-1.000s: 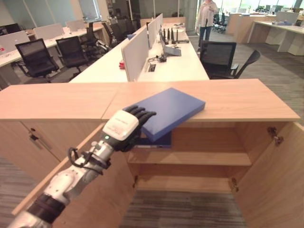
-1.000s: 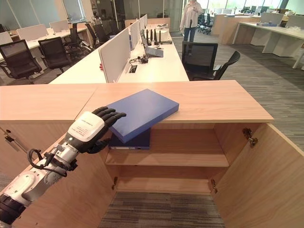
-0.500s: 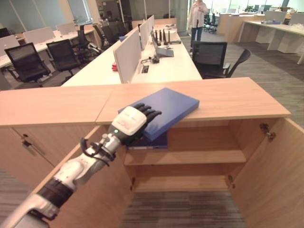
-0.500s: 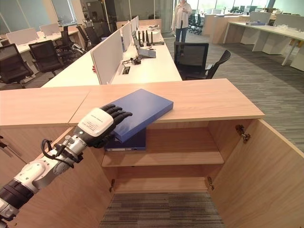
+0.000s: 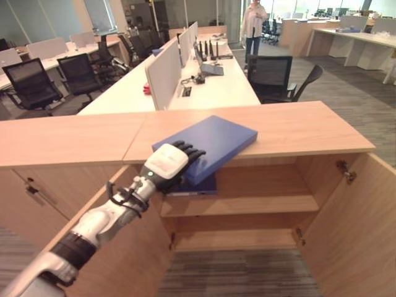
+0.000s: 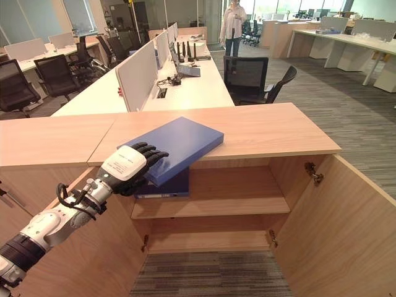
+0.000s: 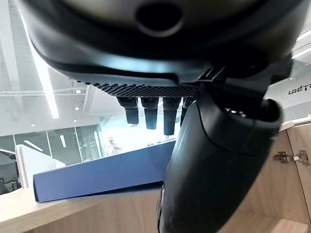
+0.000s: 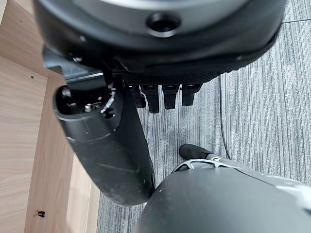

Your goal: Put the empty folder in the office cabinet

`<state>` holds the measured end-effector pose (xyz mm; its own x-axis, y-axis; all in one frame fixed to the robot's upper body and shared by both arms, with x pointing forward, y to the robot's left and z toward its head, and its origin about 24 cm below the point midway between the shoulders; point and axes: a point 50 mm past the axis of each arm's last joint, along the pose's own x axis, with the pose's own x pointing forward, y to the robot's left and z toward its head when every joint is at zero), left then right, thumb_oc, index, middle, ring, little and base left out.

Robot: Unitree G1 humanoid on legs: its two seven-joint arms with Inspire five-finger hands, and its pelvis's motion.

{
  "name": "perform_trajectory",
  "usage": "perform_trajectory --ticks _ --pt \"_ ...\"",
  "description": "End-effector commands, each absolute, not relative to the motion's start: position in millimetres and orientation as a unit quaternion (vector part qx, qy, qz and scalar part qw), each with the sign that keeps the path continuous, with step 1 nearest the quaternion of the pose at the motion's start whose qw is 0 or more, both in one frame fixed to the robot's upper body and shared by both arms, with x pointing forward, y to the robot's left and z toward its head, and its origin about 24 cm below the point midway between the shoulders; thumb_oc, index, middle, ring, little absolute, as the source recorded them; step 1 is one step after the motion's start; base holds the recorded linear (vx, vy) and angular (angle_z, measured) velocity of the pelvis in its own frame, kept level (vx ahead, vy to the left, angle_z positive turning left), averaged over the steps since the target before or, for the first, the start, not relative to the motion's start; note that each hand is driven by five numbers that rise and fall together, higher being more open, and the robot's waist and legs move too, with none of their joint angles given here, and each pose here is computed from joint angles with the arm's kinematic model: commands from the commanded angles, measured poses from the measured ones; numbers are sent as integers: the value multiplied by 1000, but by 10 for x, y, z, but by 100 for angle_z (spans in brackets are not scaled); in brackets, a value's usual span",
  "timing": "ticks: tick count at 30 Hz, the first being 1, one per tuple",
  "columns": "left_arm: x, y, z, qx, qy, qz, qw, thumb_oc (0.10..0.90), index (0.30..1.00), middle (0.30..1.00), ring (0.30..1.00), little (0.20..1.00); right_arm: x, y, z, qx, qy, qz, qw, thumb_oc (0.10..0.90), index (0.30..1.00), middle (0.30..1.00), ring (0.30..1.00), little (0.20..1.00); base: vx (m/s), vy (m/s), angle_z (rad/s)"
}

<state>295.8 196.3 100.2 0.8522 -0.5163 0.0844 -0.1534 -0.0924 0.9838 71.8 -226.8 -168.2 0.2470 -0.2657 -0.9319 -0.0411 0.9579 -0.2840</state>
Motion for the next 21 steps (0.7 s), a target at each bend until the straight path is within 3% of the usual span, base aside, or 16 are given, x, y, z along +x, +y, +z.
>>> perform_trajectory --ticks 1,21 --pt "3267 2013 1682 732 -294 -21 614 800 900 900 900 900 718 -2324 -1674 -167 615 -55 768 800 900 900 900 900 0 0 0" --pt "3418 1912 1443 743 -254 -45 618 800 900 900 900 900 671 -2350 -1675 -174 619 -55 764 800 900 900 900 900 0 0 0"
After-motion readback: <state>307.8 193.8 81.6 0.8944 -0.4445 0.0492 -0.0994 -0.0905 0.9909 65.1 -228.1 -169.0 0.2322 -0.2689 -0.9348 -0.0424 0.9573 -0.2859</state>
